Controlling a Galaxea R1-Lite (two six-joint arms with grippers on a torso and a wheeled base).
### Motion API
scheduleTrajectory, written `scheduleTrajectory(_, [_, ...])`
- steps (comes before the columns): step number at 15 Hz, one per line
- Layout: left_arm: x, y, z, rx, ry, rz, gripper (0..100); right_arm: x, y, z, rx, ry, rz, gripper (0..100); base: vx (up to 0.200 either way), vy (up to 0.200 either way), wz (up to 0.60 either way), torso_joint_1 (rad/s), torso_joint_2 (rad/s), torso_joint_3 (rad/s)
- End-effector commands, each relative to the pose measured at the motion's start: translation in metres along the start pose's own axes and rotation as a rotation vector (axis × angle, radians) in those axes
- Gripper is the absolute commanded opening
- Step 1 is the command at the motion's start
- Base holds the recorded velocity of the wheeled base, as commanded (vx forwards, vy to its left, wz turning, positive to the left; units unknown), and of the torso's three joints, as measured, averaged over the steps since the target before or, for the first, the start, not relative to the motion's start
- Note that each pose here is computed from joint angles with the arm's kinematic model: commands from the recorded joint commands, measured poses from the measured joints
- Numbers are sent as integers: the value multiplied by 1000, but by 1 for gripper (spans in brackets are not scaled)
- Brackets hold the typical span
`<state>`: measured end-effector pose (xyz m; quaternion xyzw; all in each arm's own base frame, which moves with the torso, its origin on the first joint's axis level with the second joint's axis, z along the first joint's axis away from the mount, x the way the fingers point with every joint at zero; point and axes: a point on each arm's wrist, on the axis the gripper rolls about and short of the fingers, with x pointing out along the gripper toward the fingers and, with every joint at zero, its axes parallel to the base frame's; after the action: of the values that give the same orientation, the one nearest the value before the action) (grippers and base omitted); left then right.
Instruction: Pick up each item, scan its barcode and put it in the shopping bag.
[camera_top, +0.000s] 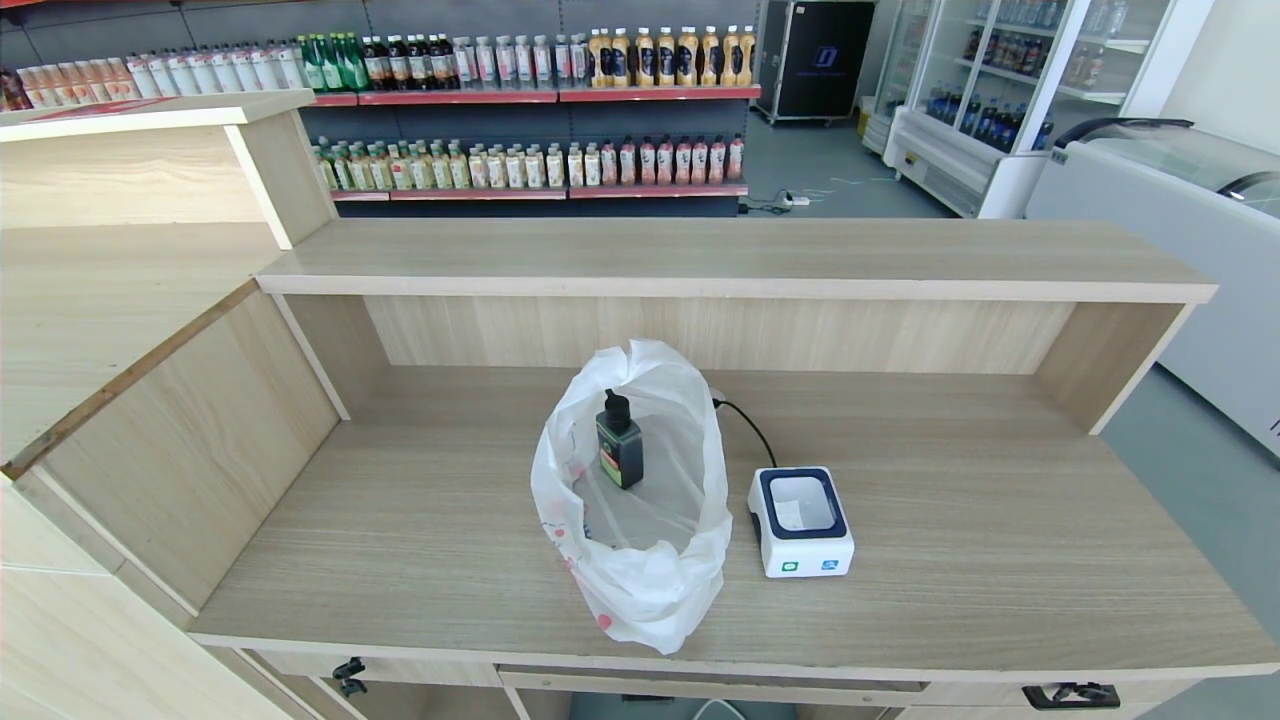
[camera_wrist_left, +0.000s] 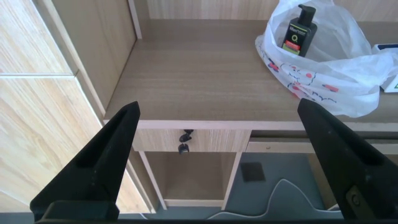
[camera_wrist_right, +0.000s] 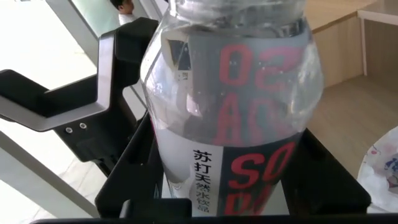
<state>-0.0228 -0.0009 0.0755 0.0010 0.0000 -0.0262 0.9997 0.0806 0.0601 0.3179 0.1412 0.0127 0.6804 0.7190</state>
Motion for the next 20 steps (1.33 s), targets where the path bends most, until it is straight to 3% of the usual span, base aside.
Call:
scheduleTrajectory(1, [0, 0, 0, 0, 2, 0, 100, -1, 1, -1, -1, -1, -2, 0, 0, 0, 0, 0, 0, 0])
scheduleTrajectory(3, [0, 0, 0, 0, 2, 0, 100, -3, -2, -4, -3, -6, -41, 0, 0, 0, 0, 0, 0, 0])
scheduleTrajectory(5, [0, 0, 0, 0, 2, 0, 100, -5, -17, -3, -8, -41, -176, 0, 0, 0, 0, 0, 0, 0])
scheduleTrajectory(6, [0, 0, 0, 0, 2, 0, 100, -12, -37, -3, -58, -76, -366, 0, 0, 0, 0, 0, 0, 0])
scheduleTrajectory(7, [0, 0, 0, 0, 2, 0, 100, -17, -48, -6, -100, -79, -471, 0, 0, 0, 0, 0, 0, 0])
scheduleTrajectory(10, [0, 0, 0, 0, 2, 0, 100, -49, -88, -23, -321, 13, -964, 0, 0, 0, 0, 0, 0, 0])
scheduleTrajectory(12, [0, 0, 0, 0, 2, 0, 100, -63, -102, -25, -326, 23, -1230, 0, 0, 0, 0, 0, 0, 0])
scheduleTrajectory(13, [0, 0, 0, 0, 2, 0, 100, -66, -104, -25, -322, 20, -1280, 0, 0, 0, 0, 0, 0, 0])
scheduleTrajectory(14, [0, 0, 0, 0, 2, 0, 100, -73, -110, -26, -309, 12, -1443, 0, 0, 0, 0, 0, 0, 0])
scheduleTrajectory(17, [0, 0, 0, 0, 2, 0, 100, -83, -119, -29, -286, 11, -1632, 0, 0, 0, 0, 0, 0, 0])
scheduleTrajectory(20, [0, 0, 0, 1, 2, 0, 100, -90, -129, -31, -266, 31, -1678, 0, 0, 0, 0, 0, 0, 0])
